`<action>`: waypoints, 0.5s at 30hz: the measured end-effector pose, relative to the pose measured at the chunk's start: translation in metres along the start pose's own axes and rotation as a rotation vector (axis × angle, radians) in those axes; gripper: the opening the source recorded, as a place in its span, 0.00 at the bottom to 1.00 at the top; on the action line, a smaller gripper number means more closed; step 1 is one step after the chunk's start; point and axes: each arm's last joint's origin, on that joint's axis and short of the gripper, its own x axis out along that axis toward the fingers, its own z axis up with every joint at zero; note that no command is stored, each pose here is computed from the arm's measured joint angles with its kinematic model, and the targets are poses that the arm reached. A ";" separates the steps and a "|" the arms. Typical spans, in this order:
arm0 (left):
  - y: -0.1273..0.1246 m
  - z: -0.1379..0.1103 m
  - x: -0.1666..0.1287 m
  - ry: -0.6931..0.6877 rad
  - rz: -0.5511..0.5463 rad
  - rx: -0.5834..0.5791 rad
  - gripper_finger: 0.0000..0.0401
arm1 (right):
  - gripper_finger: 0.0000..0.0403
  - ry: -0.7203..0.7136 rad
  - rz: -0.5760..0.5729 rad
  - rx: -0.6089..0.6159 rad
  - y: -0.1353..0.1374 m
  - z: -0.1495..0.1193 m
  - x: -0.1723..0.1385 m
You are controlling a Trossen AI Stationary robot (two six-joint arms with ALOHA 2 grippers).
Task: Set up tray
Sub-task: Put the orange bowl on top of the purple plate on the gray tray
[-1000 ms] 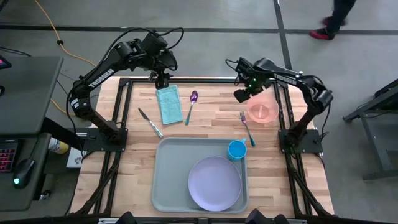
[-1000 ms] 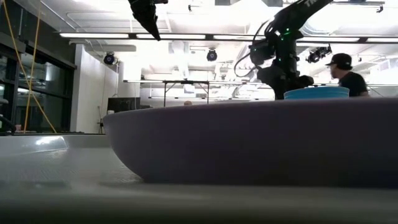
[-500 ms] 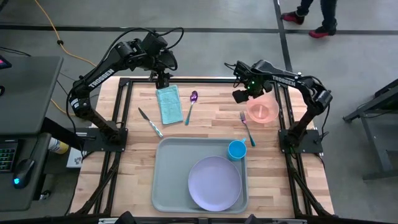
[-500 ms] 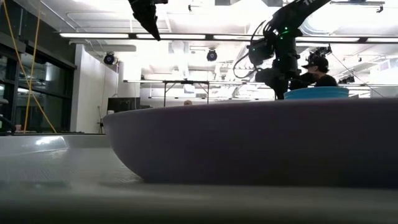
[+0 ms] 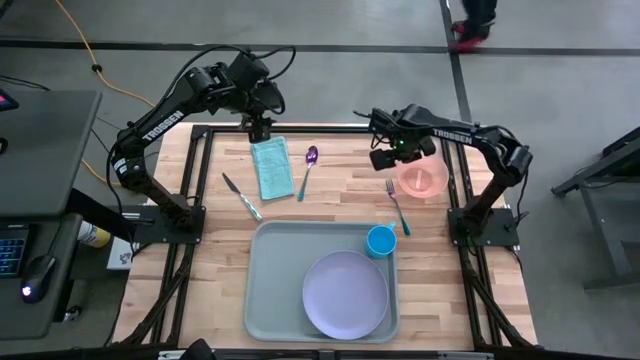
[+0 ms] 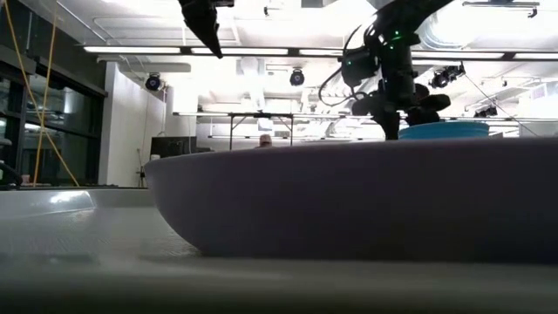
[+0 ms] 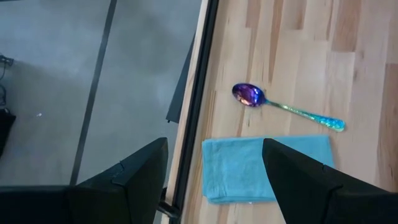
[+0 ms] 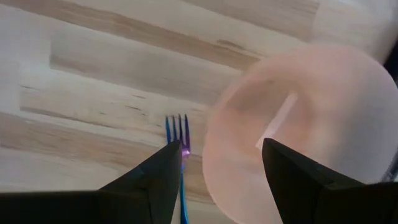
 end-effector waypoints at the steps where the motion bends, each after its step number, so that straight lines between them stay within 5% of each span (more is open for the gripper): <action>1: 0.000 -0.001 0.000 0.006 -0.002 0.004 0.73 | 0.50 0.004 -0.007 0.005 0.000 -0.001 0.000; 15: -0.001 -0.005 0.000 0.068 0.020 0.061 0.73 | 0.50 0.026 0.137 0.164 -0.024 -0.053 0.055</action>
